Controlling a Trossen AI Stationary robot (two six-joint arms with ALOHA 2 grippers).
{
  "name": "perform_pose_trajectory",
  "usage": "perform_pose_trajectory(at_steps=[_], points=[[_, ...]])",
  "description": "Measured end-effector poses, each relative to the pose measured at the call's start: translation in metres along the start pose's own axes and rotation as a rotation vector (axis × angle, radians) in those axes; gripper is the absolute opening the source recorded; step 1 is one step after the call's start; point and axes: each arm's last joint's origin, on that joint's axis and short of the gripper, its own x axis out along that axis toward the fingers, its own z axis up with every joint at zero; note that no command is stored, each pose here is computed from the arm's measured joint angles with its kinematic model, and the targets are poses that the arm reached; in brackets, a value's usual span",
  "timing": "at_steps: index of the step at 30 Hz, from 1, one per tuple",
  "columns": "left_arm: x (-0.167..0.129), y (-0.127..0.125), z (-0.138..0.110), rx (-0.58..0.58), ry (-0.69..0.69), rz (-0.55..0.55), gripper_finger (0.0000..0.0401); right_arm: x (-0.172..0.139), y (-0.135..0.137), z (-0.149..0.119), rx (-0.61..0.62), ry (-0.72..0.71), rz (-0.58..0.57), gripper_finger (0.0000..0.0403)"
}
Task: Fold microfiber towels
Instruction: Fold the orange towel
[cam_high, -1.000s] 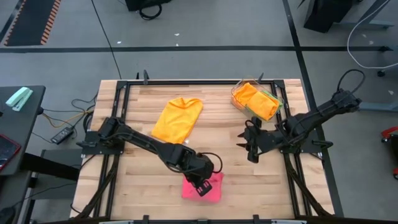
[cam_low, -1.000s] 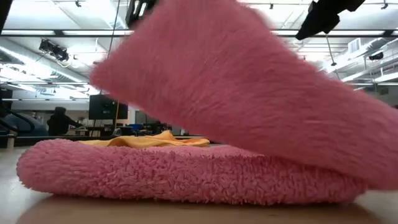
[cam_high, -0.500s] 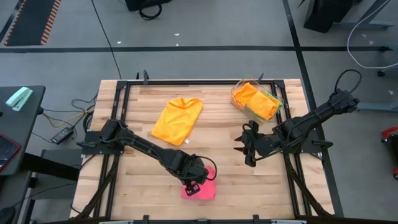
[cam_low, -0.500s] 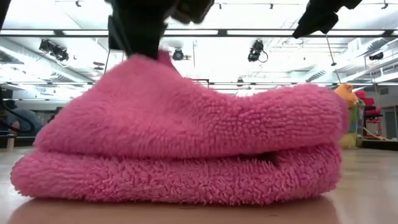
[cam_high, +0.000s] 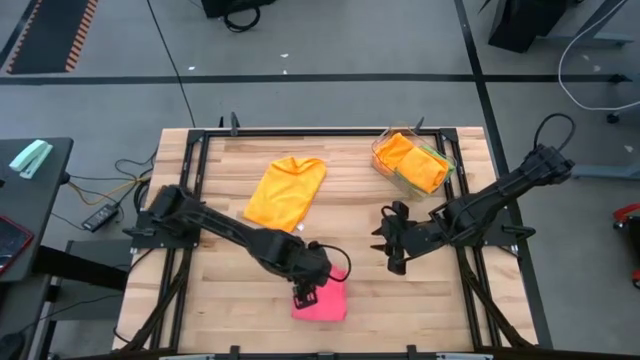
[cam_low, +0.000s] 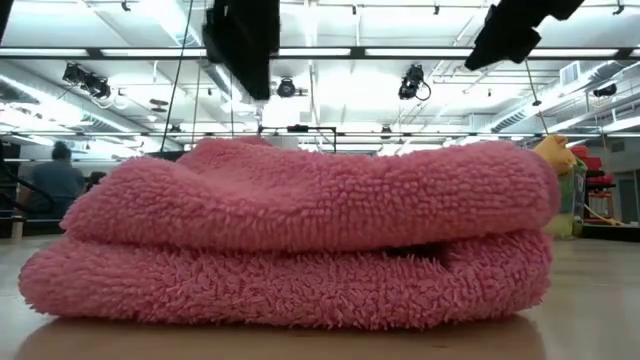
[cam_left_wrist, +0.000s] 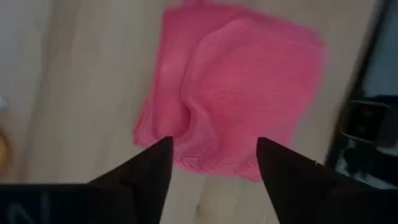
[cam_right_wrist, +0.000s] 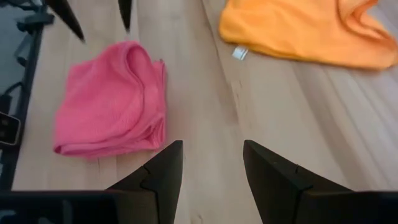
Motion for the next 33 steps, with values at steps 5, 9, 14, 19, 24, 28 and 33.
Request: perform_pose_trajectory(at_steps=[5, 9, 14, 19, 24, 28, 33], points=[[-0.022, 0.008, -0.007, 0.139, -0.008, 0.097, 0.0248, 0.011, 0.004, -0.002, 0.013, 0.021, -0.011, 0.0177], [-0.026, 0.022, -0.012, 0.312, 0.056, 0.233, 0.0224, 0.009, 0.005, 0.0, 0.021, 0.001, 0.001, 0.0177], [-0.006, 0.05, -0.016, 0.454, 0.154, 0.298, 0.0181, 0.001, 0.002, 0.003, 0.041, -0.036, 0.009, 0.0177], [0.021, 0.083, -0.021, 0.469, 0.223, 0.333, 0.0167, -0.003, 0.002, 0.006, 0.061, -0.069, 0.018, 0.0177], [0.042, 0.106, -0.023, 0.503, 0.227, 0.329, 0.0191, -0.003, 0.003, 0.008, 0.083, -0.085, 0.023, 0.0177], [0.052, 0.122, -0.03, 0.563, 0.269, 0.376, 0.0218, -0.003, 0.003, 0.008, 0.089, -0.092, 0.027, 0.0177], [0.062, 0.138, -0.04, 0.584, 0.318, 0.418, 0.0242, -0.003, 0.004, 0.01, 0.097, -0.104, 0.034, 0.0177]])
